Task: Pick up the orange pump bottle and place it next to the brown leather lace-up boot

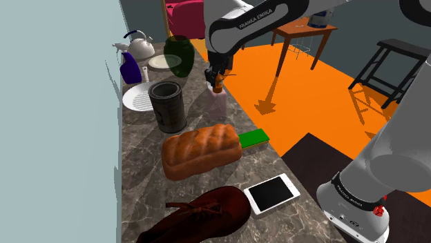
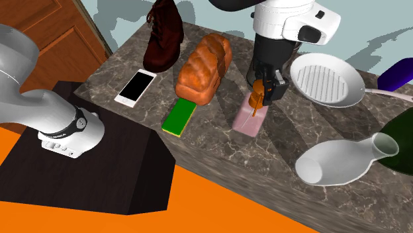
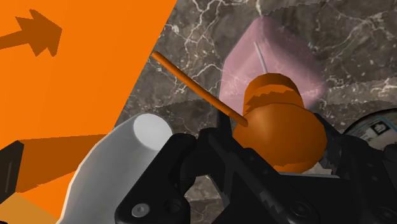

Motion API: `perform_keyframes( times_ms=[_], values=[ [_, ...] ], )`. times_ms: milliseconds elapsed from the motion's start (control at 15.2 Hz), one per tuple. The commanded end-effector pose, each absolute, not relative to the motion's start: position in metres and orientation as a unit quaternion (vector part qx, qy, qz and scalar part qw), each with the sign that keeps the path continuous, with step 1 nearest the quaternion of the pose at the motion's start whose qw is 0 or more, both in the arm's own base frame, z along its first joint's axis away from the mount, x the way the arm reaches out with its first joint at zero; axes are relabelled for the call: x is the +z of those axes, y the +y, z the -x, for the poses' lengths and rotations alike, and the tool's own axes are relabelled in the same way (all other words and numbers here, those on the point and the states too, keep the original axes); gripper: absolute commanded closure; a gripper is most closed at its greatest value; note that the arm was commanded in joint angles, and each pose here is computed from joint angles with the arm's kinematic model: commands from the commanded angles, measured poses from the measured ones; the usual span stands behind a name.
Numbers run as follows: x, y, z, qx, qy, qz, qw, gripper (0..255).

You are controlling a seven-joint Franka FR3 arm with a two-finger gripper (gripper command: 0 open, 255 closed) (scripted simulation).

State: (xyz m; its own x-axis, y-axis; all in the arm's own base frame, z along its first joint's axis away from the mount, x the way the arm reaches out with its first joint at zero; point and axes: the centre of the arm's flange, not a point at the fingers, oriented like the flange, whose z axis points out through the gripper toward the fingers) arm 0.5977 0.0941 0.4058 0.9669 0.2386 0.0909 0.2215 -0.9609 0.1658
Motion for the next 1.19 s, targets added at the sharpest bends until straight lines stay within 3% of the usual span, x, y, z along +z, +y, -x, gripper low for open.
perform_keyframes(
  times_ms=[0,396,1122],
  values=[
    [0.406,0.094,-0.598,0.055,0.116,-0.989,0.077,255],
    [0.406,0.094,-0.598,0.055,0.116,-0.989,0.077,255],
    [0.464,0.094,-0.598,0.055,0.116,-0.989,0.077,255]
  ],
)
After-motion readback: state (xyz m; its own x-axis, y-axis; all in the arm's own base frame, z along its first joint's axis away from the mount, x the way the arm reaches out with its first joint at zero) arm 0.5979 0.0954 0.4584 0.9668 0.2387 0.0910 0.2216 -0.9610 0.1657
